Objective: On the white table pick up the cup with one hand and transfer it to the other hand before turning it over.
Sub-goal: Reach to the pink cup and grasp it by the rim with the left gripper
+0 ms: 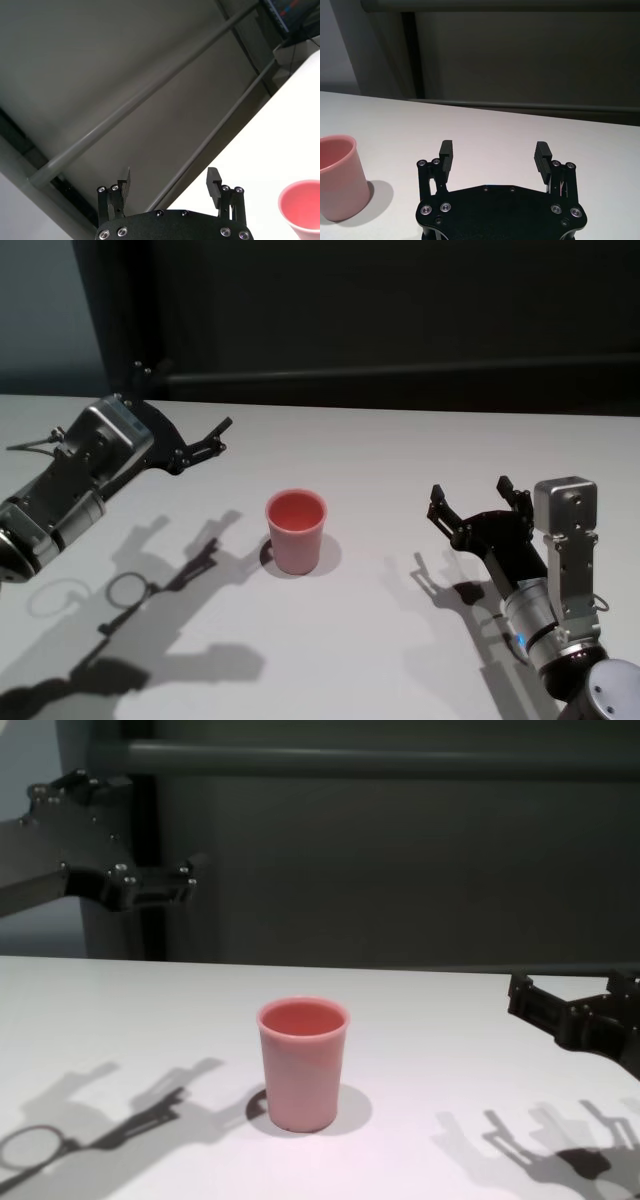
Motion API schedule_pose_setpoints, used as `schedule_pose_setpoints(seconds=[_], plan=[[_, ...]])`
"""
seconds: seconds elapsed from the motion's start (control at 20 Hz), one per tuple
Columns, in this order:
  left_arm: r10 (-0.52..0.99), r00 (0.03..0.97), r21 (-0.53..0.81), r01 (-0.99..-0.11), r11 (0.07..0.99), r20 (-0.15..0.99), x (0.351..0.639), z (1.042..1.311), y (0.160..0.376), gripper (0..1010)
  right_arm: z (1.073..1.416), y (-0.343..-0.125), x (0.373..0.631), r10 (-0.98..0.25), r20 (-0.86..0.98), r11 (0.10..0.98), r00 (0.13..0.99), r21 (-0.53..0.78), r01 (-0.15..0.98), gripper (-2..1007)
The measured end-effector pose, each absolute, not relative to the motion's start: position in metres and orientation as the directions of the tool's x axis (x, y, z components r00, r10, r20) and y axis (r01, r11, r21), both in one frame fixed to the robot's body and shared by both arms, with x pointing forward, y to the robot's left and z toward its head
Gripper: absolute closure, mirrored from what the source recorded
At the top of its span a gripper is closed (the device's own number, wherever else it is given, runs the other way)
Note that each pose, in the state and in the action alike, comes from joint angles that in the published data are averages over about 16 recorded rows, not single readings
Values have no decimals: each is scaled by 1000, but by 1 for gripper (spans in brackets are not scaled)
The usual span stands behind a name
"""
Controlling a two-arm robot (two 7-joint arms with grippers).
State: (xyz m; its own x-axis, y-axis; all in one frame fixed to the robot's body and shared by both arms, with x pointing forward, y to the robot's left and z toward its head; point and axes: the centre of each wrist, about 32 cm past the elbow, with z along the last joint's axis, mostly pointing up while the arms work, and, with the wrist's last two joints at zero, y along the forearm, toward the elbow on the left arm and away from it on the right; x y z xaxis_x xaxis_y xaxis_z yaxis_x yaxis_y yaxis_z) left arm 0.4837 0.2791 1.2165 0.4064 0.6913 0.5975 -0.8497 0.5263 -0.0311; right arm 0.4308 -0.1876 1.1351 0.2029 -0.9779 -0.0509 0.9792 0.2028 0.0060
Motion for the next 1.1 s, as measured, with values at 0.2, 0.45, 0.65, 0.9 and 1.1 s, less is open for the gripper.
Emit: schedule_pose_setpoints(seconds=[0.2,0.45,0.65,0.9,1.1], plan=[[565,426,6,-802,597,706,492,1242,283,9,1135,-188,431,-978,-51,203,203,6,979,3],[384,434,74,-735,674,815,502,1275,284,9,1135,-188,431,-978,-51,203,203,6,979,3],[231,432,148,-681,717,872,509,1297,280,9,1135,-188,431,-978,-51,203,203,6,979,3],[42,428,259,-619,742,903,517,1317,273,9,1135,-188,431,-978,-51,203,203,6,979,3],[-99,426,353,-574,738,899,524,1327,265,9,1135,-188,431,-978,-51,203,203,6,979,3]])
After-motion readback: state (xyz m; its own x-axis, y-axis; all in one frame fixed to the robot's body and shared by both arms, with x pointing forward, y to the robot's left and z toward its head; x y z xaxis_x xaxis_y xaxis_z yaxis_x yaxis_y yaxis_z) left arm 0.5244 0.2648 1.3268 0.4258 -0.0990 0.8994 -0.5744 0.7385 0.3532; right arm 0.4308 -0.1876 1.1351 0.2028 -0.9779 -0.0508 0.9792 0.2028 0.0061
